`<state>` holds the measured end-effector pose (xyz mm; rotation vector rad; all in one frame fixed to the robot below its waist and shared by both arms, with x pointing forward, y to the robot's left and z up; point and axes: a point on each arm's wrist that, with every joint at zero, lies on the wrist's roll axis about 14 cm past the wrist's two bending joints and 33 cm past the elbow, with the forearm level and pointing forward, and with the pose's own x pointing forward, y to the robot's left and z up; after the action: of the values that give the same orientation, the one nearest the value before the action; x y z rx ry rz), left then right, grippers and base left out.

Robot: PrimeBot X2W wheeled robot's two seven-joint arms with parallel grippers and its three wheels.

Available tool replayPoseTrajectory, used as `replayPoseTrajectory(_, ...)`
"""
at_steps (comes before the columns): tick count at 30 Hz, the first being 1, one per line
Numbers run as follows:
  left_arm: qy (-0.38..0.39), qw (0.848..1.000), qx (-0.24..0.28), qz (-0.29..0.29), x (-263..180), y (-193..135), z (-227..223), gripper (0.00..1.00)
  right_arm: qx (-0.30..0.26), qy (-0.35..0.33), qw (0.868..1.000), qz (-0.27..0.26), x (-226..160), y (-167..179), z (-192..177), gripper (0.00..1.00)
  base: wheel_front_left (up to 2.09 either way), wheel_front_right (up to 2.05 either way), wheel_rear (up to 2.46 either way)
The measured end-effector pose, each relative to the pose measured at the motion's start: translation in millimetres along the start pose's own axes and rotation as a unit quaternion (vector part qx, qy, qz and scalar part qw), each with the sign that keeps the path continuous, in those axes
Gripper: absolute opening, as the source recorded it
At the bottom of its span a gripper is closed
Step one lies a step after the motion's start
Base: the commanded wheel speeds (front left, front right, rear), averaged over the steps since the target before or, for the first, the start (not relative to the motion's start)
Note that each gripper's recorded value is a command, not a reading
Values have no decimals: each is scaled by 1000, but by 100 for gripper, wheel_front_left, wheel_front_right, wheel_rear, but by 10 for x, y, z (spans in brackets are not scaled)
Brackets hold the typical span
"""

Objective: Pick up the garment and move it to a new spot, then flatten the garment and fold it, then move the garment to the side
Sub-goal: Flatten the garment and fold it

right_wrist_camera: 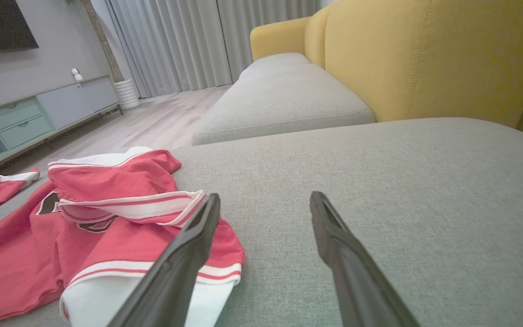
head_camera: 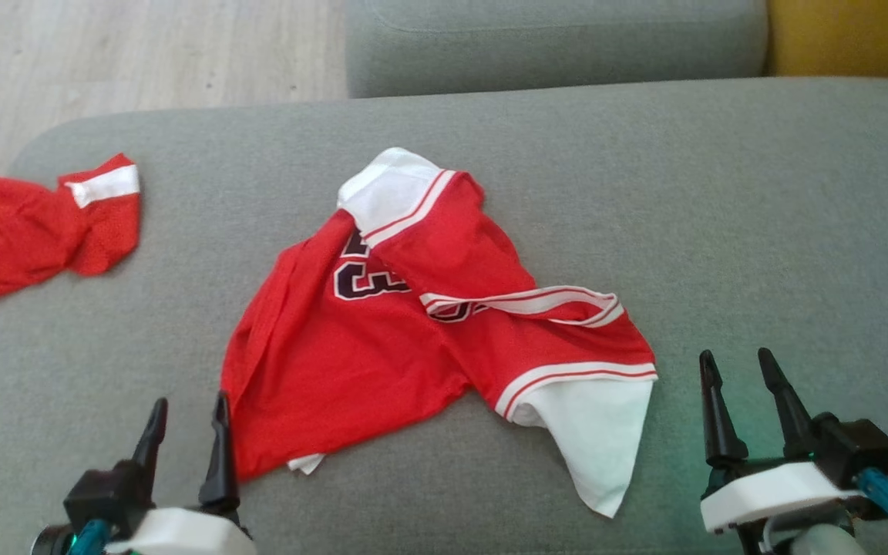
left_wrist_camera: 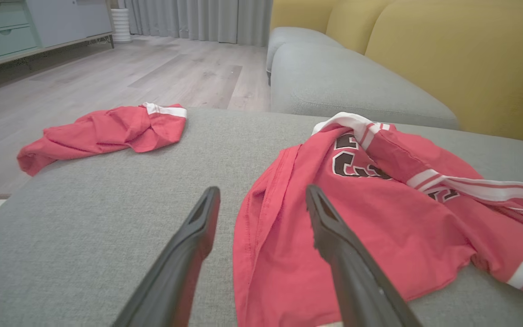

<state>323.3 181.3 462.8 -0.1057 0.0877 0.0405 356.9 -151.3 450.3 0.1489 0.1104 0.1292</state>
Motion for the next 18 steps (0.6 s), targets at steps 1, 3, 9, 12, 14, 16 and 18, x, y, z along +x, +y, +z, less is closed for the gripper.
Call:
replayPoseTrajectory(1,0,1000,-1,1,-18,20,-6,100,0,0,1000,2,6,13,-2,100,0,0,0)
replayPoseTrajectory(3,-1,1000,-1,3,-35,50,-16,100,0,3,1000,5,14,27,-15,100,0,0,0)
replayPoseTrajectory(9,-11,1000,-1,-2,-38,64,23,100,0,7,1000,8,12,50,-50,100,0,0,0)
replayPoseTrajectory(12,-15,1000,2,-8,-35,65,39,100,0,8,1000,9,5,55,-59,100,0,0,0)
replayPoseTrajectory(14,-16,1000,3,-11,-32,68,45,100,0,9,1000,9,-2,58,-68,100,0,0,0)
replayPoseTrajectory(16,-16,1000,2,-19,-31,35,43,100,0,10,1000,9,-10,62,-76,100,0,0,0)
replayPoseTrajectory(18,-15,1000,2,-20,-31,35,32,100,0,11,1000,9,-20,60,-80,100,0,0,0)
